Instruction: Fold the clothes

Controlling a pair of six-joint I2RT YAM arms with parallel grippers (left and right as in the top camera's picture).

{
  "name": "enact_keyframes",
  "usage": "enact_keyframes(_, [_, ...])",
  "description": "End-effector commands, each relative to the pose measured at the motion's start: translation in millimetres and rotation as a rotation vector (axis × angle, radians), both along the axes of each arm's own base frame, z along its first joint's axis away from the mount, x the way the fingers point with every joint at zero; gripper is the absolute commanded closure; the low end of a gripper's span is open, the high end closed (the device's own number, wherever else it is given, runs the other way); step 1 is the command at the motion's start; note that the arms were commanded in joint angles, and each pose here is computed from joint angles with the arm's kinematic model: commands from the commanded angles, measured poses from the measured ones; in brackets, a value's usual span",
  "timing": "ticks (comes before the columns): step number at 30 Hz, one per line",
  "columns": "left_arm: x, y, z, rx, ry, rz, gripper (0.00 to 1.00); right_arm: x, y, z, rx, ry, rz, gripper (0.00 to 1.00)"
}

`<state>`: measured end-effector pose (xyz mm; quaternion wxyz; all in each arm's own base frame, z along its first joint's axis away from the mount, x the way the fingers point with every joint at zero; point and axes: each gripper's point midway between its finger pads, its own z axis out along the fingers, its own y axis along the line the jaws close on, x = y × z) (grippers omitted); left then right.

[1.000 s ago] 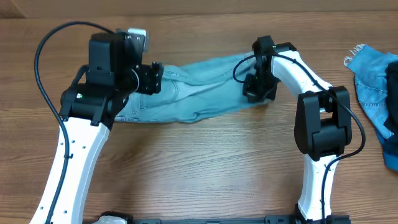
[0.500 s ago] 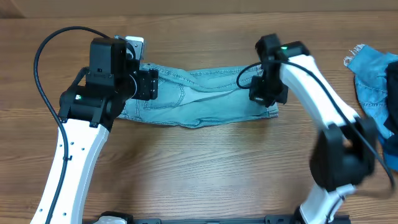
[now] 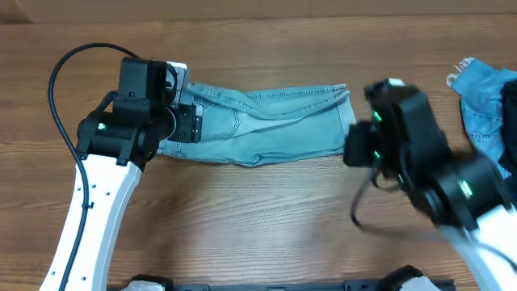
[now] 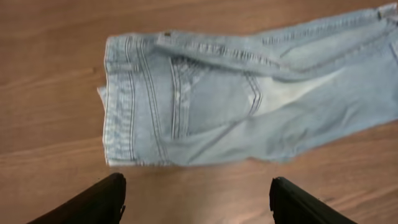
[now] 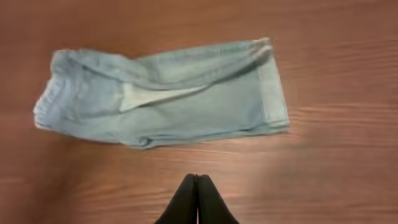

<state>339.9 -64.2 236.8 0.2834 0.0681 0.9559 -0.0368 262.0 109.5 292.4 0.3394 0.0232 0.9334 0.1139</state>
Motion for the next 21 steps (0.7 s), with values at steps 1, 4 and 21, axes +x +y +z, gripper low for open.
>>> enact_keyframes(1, [-3, 5, 10, 0.015, -0.026, 0.008, 0.22, -2, -13, -39, -0.002, 0.002, -0.076, 0.87])
enact_keyframes(4, [-3, 5, 7, 0.017, -0.019, 0.007, 0.21, 15, 3, -76, 0.057, 0.026, -0.043, 0.84])
enact_keyframes(21, [29, -2, -151, 0.042, 0.248, 0.032, 0.25, 137, -10, -207, 0.309, 0.245, -0.099, 0.85])
